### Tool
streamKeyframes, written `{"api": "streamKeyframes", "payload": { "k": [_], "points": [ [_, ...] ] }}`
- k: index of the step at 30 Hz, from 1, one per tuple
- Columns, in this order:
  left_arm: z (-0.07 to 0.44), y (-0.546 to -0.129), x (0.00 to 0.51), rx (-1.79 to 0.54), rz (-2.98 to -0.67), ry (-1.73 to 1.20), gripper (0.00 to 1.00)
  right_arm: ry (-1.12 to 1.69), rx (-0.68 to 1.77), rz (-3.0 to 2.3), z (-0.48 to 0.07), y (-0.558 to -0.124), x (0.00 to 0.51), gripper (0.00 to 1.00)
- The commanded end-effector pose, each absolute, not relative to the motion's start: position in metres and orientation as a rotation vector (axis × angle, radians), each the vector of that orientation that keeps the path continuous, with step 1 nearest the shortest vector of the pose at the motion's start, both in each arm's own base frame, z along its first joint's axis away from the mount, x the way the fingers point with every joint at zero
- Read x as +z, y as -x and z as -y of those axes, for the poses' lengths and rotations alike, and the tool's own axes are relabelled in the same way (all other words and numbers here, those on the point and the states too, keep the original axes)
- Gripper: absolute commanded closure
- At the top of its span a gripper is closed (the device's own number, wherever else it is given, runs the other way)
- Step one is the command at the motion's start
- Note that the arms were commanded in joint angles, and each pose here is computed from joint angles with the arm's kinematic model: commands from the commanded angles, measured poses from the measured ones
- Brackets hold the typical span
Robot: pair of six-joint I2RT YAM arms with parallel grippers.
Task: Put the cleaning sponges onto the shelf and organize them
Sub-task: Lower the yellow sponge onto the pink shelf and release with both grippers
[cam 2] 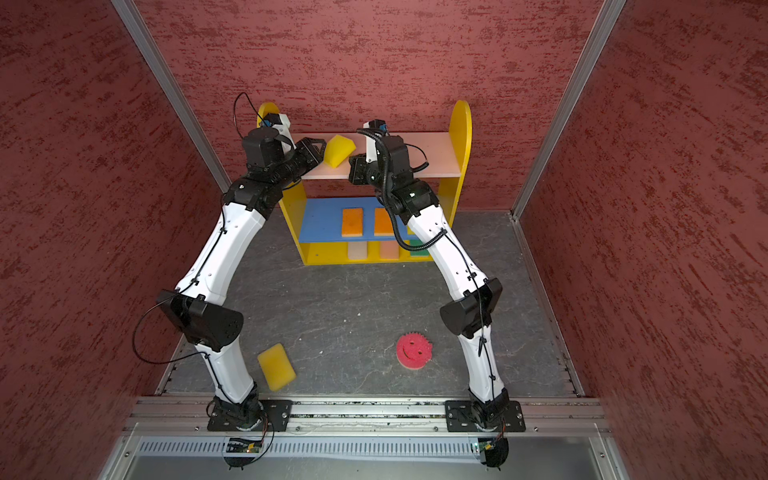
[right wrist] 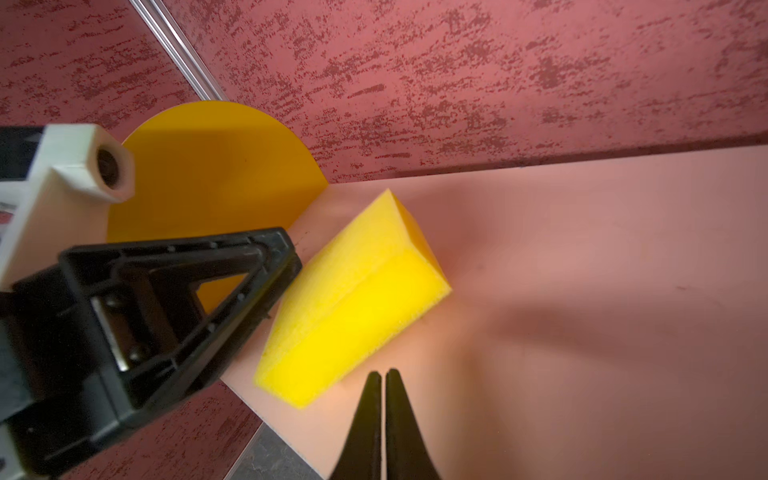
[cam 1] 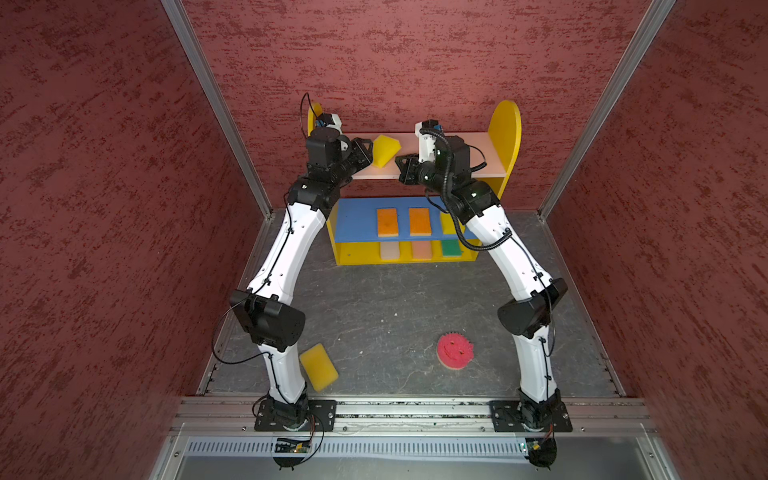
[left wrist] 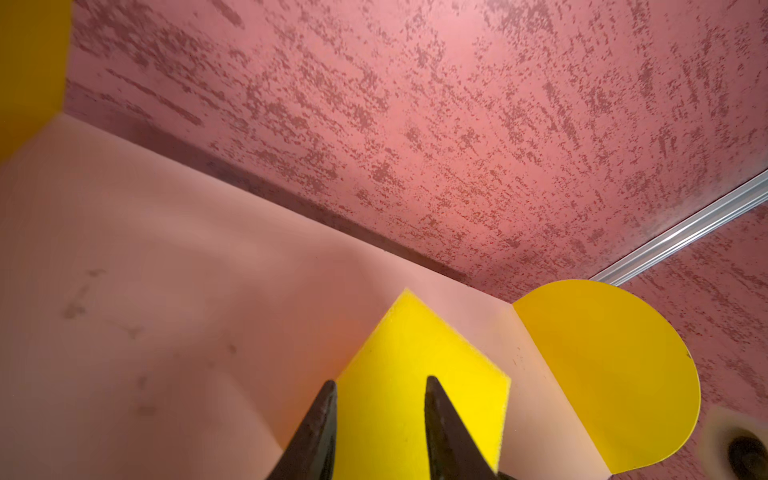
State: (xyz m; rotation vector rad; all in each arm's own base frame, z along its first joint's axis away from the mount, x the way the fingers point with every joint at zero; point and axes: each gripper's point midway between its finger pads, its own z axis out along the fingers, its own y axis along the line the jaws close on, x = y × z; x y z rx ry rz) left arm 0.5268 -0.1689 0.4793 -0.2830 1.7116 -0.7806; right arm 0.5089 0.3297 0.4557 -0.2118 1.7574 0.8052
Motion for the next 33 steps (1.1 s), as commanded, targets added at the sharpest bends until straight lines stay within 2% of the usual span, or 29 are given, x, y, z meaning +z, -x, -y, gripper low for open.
{"api": "streamKeyframes", "payload": {
  "k": [1,9,25,33],
  "points": [
    [0.162,-0.521,0.489,-0.699,-1.704,0.294,0.62,0.218,0.81,-1.777,-0.329,-0.508,0.452,0.92],
    [0.167,-0.519,0.499,-0.668,-1.668,0.249,0.58,0.218,0.807,-1.787,-0.331,-0.512,0.444,0.93],
    [0.158,-0.543,0.459,-0.508,-1.799,0.351,0.57,0.22,0.817,-1.791,-0.332,-0.511,0.444,0.92],
    [0.178,-0.537,0.453,-0.583,-1.842,0.32,0.55,0.212,0.818,-1.794,-0.333,-0.515,0.44,0.92]
  ]
}}
